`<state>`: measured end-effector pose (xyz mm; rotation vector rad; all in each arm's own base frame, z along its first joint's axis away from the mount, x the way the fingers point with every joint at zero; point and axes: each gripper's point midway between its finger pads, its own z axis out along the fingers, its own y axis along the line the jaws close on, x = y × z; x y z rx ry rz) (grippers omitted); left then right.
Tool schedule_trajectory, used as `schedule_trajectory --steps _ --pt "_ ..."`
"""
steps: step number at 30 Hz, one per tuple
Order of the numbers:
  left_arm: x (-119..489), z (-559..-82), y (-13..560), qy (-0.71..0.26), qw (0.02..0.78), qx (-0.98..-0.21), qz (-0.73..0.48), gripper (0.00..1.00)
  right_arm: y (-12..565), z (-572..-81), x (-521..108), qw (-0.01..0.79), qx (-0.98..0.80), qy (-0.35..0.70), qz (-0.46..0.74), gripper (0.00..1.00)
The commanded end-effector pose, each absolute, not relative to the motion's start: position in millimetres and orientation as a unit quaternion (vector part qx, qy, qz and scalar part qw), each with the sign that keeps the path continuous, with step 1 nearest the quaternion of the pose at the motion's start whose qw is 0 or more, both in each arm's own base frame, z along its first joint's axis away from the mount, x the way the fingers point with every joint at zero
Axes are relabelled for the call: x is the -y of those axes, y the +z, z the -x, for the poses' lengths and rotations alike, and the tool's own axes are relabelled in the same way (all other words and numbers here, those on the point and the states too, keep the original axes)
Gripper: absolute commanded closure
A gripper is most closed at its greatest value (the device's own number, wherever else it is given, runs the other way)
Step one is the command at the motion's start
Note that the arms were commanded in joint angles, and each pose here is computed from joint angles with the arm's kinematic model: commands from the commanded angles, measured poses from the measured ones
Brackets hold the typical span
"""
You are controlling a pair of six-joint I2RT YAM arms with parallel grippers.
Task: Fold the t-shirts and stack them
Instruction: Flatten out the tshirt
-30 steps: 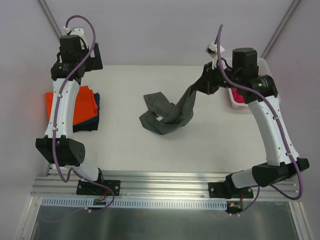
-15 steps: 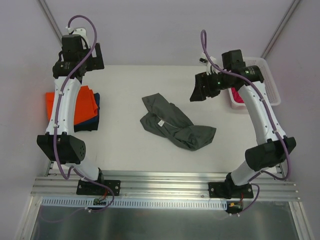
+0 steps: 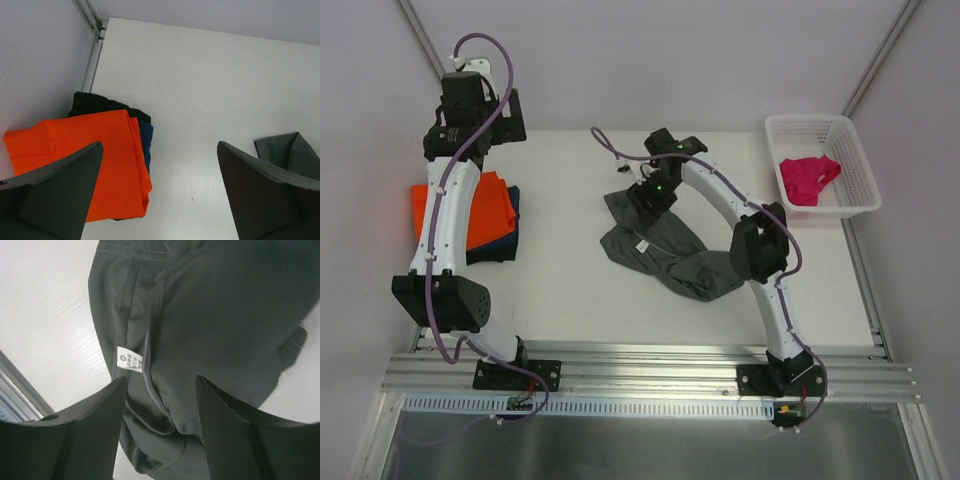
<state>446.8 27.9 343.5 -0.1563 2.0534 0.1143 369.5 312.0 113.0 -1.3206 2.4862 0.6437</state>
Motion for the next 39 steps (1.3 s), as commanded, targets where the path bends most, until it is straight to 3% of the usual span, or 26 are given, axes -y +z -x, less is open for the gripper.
schedule_trajectory --steps 1,7,22,26,27,29,33,36,39 --pt "-35 -432 377 0.063 0.551 -0.829 0.069 0.01 124 -374 -320 0.165 -0.824 0.178 0.512 0.4" --pt "-34 -426 372 0.062 0.548 -0.832 0.068 0.01 111 -382 -335 0.18 -0.828 0.176 0.502 0.44" --pt "-29 -419 366 0.051 0.543 -0.836 0.061 0.01 64 -388 -374 0.193 -0.795 0.132 0.56 0.43" --pt "-30 -414 366 0.052 0.543 -0.836 0.061 0.01 49 -387 -377 0.187 -0.793 0.108 0.57 0.58" --pt "-29 -412 368 0.052 0.546 -0.834 0.061 0.01 51 -390 -377 0.193 -0.795 0.105 0.565 0.77" --pt "-29 -410 365 0.052 0.542 -0.836 0.061 0.01 57 -395 -373 0.203 -0.8 0.087 0.558 0.93" --pt "-26 -407 359 0.042 0.538 -0.84 0.056 0.01 89 -407 -355 0.235 -0.808 0.058 0.537 0.89" --pt "-23 -409 353 0.033 0.532 -0.844 0.053 0.01 122 -409 -343 0.257 -0.809 0.062 0.524 0.75" --pt "-20 -412 351 0.026 0.53 -0.846 0.053 0.01 144 -408 -336 0.277 -0.807 0.062 0.518 0.75"
